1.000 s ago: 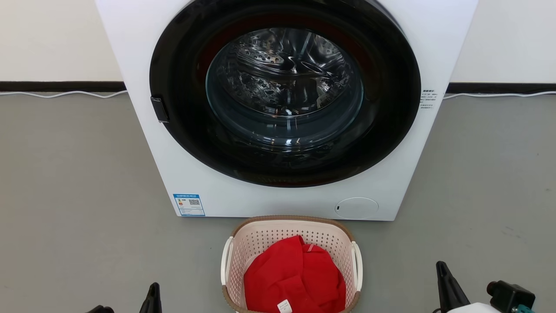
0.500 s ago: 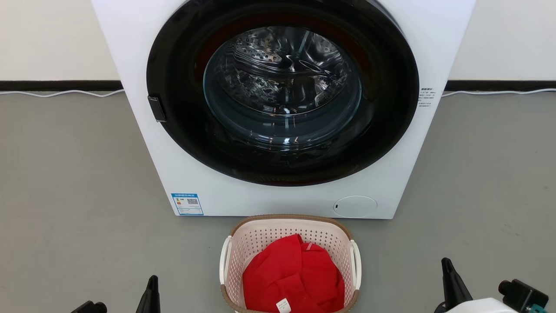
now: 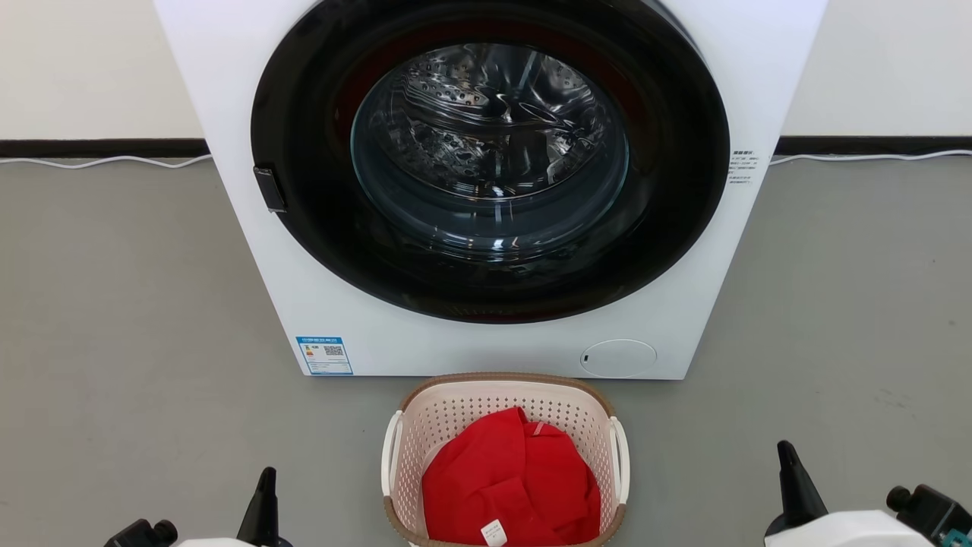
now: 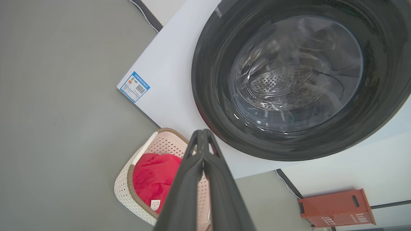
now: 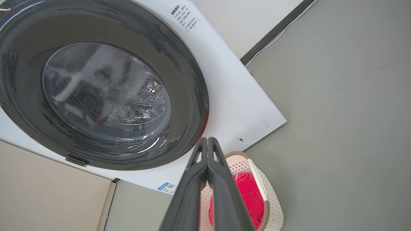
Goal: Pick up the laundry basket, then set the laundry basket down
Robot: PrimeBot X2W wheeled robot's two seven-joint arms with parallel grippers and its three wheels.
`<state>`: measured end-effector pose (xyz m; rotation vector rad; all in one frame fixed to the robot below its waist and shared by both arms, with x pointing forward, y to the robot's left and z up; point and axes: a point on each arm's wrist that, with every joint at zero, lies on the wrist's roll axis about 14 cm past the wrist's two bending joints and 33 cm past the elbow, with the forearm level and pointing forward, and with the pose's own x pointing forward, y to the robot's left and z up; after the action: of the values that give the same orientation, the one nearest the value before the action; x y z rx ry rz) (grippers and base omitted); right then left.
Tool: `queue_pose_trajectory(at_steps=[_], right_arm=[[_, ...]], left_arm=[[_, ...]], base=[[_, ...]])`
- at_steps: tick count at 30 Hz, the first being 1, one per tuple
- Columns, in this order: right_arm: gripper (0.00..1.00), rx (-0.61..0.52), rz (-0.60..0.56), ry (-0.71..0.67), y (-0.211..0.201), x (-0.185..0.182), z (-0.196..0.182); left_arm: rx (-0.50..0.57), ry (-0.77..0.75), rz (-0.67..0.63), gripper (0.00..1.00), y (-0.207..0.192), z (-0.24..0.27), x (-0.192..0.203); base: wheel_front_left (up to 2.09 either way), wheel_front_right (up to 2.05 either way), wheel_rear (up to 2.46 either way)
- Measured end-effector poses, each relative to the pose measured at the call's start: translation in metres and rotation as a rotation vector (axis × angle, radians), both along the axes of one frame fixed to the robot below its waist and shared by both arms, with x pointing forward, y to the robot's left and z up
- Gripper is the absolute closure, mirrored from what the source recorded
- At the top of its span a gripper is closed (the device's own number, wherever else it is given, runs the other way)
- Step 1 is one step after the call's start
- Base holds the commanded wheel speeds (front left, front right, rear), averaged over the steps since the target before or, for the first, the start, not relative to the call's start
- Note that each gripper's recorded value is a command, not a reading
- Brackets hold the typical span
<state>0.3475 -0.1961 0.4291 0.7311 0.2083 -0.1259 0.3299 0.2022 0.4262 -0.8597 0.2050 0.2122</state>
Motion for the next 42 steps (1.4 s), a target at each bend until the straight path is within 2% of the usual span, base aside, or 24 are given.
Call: queue_pose_trajectory(at_steps=[42], right_arm=[[1.00, 0.527, -0.114, -0.081, -0.008, 0.015, 0.025]], left_arm=[[-0.451, -0.101, 0.020, 1.00, -0.009, 0.026, 0.027]], base=[[0.00, 0.00, 0.00]])
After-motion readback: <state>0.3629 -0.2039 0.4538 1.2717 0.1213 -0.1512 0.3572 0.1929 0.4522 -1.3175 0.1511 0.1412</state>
